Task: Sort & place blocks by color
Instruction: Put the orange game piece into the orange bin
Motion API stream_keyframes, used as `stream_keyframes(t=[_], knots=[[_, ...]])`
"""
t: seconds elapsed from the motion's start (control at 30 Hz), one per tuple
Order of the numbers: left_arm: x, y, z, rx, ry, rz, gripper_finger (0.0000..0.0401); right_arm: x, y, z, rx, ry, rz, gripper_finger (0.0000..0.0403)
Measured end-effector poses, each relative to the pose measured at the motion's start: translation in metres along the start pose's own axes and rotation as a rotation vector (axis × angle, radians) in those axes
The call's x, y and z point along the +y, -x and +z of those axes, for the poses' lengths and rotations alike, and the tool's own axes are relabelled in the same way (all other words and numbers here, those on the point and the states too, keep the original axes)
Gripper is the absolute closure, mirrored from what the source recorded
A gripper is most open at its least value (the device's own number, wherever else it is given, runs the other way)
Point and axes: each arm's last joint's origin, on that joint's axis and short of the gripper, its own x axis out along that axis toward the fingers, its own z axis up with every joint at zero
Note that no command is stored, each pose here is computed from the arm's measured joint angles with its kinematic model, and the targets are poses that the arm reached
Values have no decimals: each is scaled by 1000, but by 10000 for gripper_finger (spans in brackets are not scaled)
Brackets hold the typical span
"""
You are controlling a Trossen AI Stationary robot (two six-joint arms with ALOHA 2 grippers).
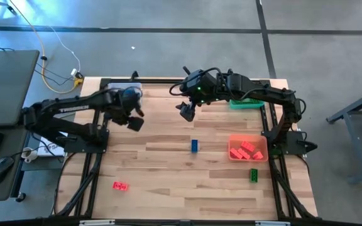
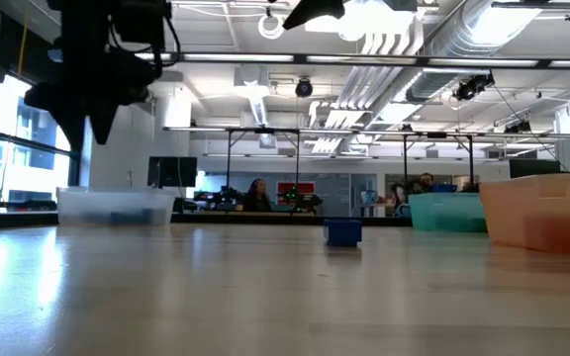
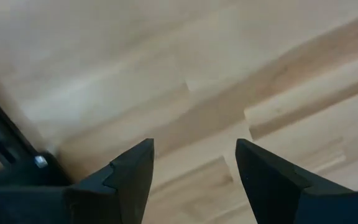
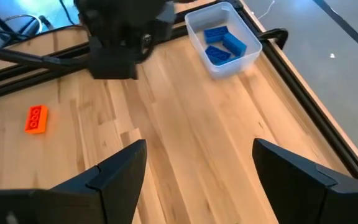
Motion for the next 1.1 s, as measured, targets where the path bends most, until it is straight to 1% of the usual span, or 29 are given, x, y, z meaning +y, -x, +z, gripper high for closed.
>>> stream_keyframes(t=[0.23, 0.3, 0.37, 0.57, 0.7, 0.83, 0.97, 1.1], knots=[[-5, 3, -44, 2, -54, -54, 188, 0, 0, 0, 1, 16, 2, 121], [-8, 5, -54, 3, -97, -75, 188, 0, 0, 0, 0, 32, 3, 121], [-11, 7, -64, 5, -165, -97, 188, 0, 0, 0, 1, 35, 3, 121], [-19, 8, -95, 38, -409, -113, 188, 0, 0, 0, 1, 36, 6, 121], [-22, 8, -116, 61, -552, -127, 188, 0, 0, 0, 2, 36, 6, 121], [-24, 9, -137, 74, -697, -154, 188, 0, 0, 0, 2, 66, 6, 121], [-28, 12, -158, 78, -833, -241, 188, 0, 0, 0, 2, 80, 6, 121], [-37, 13, -175, 25, -895, -343, 188, 0, 0, 0, 2, 80, 6, 121]])
